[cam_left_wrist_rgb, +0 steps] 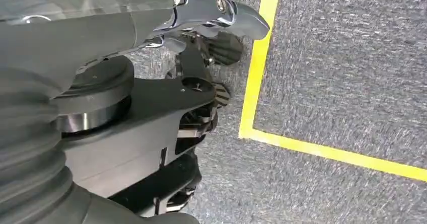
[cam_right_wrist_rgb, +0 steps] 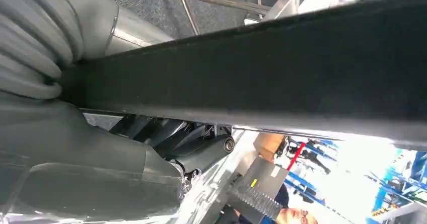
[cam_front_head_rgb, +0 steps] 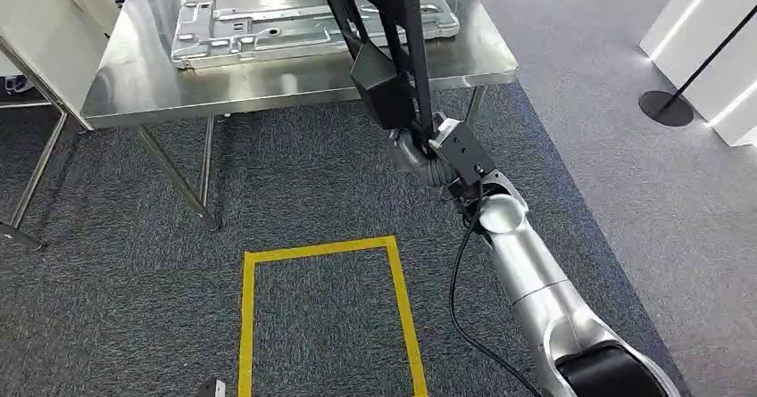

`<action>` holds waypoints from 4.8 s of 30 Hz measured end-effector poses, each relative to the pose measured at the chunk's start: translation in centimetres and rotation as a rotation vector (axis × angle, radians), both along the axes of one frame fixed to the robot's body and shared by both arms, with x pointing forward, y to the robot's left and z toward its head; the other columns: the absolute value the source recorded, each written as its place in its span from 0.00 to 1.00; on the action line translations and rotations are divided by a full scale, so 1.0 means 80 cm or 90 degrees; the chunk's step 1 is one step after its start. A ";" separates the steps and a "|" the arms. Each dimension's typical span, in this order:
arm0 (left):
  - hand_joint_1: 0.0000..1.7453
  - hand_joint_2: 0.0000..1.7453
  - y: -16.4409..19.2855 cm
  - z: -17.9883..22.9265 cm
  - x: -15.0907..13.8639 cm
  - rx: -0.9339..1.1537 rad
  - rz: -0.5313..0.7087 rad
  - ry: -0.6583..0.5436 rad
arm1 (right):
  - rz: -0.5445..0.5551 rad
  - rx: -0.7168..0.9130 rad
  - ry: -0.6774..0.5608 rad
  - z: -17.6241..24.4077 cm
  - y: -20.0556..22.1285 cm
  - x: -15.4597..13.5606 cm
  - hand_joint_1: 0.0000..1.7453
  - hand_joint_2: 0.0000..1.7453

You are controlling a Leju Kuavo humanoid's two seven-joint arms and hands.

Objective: Take the parts from the cabinet and place them on the table.

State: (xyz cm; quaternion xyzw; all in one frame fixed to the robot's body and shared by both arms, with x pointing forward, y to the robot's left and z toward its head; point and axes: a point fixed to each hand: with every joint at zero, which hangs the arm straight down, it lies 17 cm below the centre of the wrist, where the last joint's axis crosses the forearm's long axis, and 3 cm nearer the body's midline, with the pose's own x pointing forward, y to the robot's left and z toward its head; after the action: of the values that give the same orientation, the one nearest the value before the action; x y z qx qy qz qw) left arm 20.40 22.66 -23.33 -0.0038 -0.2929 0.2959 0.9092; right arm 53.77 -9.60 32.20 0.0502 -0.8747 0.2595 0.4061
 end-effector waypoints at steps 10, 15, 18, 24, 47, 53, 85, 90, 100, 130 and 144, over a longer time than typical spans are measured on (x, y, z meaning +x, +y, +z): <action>0.00 1.00 -0.004 -0.002 -0.003 0.000 -0.021 0.011 | -0.001 -0.002 0.001 -0.002 0.000 0.001 1.00 1.00; 0.00 1.00 -0.003 -0.004 -0.005 0.005 -0.024 0.019 | -0.002 -0.002 0.001 -0.002 -0.001 0.003 1.00 1.00; 0.00 1.00 -0.003 -0.005 -0.006 0.006 -0.026 0.023 | -0.002 -0.002 0.002 -0.003 -0.001 0.003 1.00 1.00; 0.00 1.00 -0.004 -0.005 -0.006 0.005 -0.028 0.025 | -0.001 -0.002 0.002 -0.003 -0.001 0.003 1.00 1.00; 0.00 1.00 -0.003 -0.006 -0.008 0.011 -0.031 0.029 | -0.052 -0.002 -0.022 0.014 -0.040 0.013 1.00 1.00; 0.00 1.00 -0.002 -0.006 -0.007 0.013 -0.028 0.028 | -0.055 -0.007 -0.022 0.011 -0.043 0.012 1.00 1.00; 0.00 1.00 -0.002 -0.006 -0.009 0.022 -0.042 0.029 | -0.141 0.013 -0.045 0.007 -0.128 -0.001 1.00 1.00; 0.00 1.00 -0.004 -0.006 -0.008 0.023 -0.053 0.028 | -0.147 0.014 -0.049 0.005 -0.135 -0.007 1.00 1.00; 0.00 1.00 0.001 -0.007 -0.009 0.025 -0.050 0.032 | -0.156 0.016 -0.047 0.001 -0.142 -0.009 1.00 1.00; 0.00 1.00 -0.003 -0.006 -0.006 0.031 -0.076 0.031 | -0.333 -0.368 -0.312 0.131 -0.051 0.028 1.00 1.00; 0.00 1.00 -0.004 -0.008 -0.008 0.035 -0.089 0.042 | -0.408 -0.539 -0.477 0.158 0.018 0.027 1.00 1.00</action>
State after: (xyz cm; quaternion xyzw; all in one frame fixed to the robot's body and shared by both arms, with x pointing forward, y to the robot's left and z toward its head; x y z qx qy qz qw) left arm 19.74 22.34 -23.99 0.0108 -0.2702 0.2234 0.9365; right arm 55.91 -8.16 44.87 -0.4716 -0.7510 0.4476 0.1153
